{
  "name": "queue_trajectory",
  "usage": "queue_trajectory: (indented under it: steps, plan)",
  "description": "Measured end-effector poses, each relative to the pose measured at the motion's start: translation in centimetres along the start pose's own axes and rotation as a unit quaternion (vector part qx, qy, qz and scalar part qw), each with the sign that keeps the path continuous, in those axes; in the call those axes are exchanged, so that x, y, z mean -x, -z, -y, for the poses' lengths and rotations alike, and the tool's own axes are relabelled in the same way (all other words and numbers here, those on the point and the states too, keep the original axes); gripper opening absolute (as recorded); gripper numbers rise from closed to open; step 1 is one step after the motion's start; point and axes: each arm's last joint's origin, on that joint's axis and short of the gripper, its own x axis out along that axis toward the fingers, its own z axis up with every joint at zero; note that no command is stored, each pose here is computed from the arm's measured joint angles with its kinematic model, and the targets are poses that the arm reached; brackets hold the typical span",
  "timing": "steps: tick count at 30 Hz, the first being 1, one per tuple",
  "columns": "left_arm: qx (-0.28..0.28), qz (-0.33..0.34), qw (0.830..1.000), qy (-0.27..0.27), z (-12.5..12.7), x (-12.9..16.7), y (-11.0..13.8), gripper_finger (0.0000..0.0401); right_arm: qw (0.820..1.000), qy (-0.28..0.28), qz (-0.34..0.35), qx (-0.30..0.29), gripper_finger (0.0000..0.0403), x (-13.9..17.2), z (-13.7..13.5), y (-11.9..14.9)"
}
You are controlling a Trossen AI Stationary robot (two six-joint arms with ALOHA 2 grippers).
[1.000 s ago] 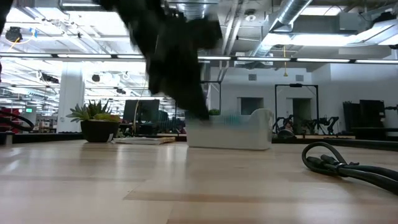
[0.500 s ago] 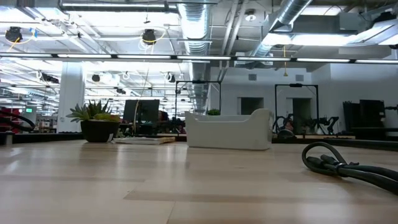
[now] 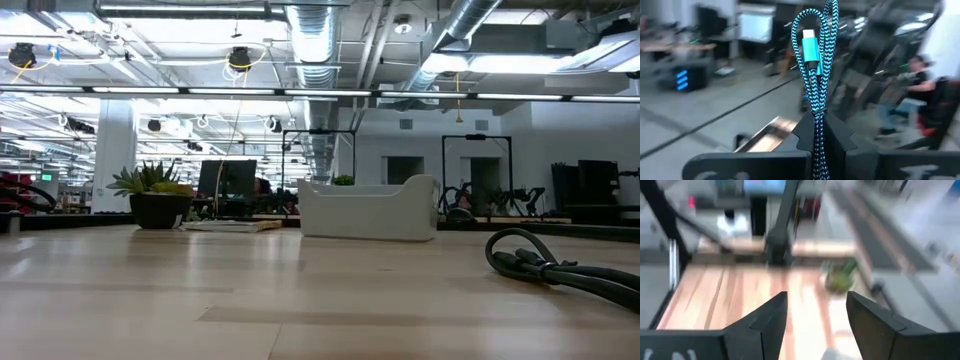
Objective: Pick and place USB-C Cables
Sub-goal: Put the blue charger cable into the gray bin
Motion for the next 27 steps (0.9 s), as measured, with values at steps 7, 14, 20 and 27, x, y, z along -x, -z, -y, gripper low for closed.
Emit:
queue_trajectory:
  steps: [7, 14, 20, 27]
  plan:
    - [-0.046, -0.016, 0.995, 0.086, 1.9, 0.5, 0.6, 0.0000, 0.977, 0.075, -0.200, 0.008, 0.0226, -6.9, -1.5, 5.0]
    - [-0.112, -0.101, 0.983, 0.102, 4.7, -0.8, 4.2, 0.0000, 0.951, 0.172, -0.255, -0.013, 0.0226, -7.9, 2.3, 6.3]
    - [-0.181, -0.126, 0.973, 0.074, 5.5, -3.0, 8.5, 0.0010, 0.961, 0.217, -0.154, -0.080, 0.0226, -3.9, 7.2, 3.7]
    - [-0.190, -0.047, 0.979, 0.061, 0.5, -8.2, 9.0, 0.0007, 0.984, 0.134, -0.018, -0.119, 0.0226, 2.2, 8.0, 0.8]
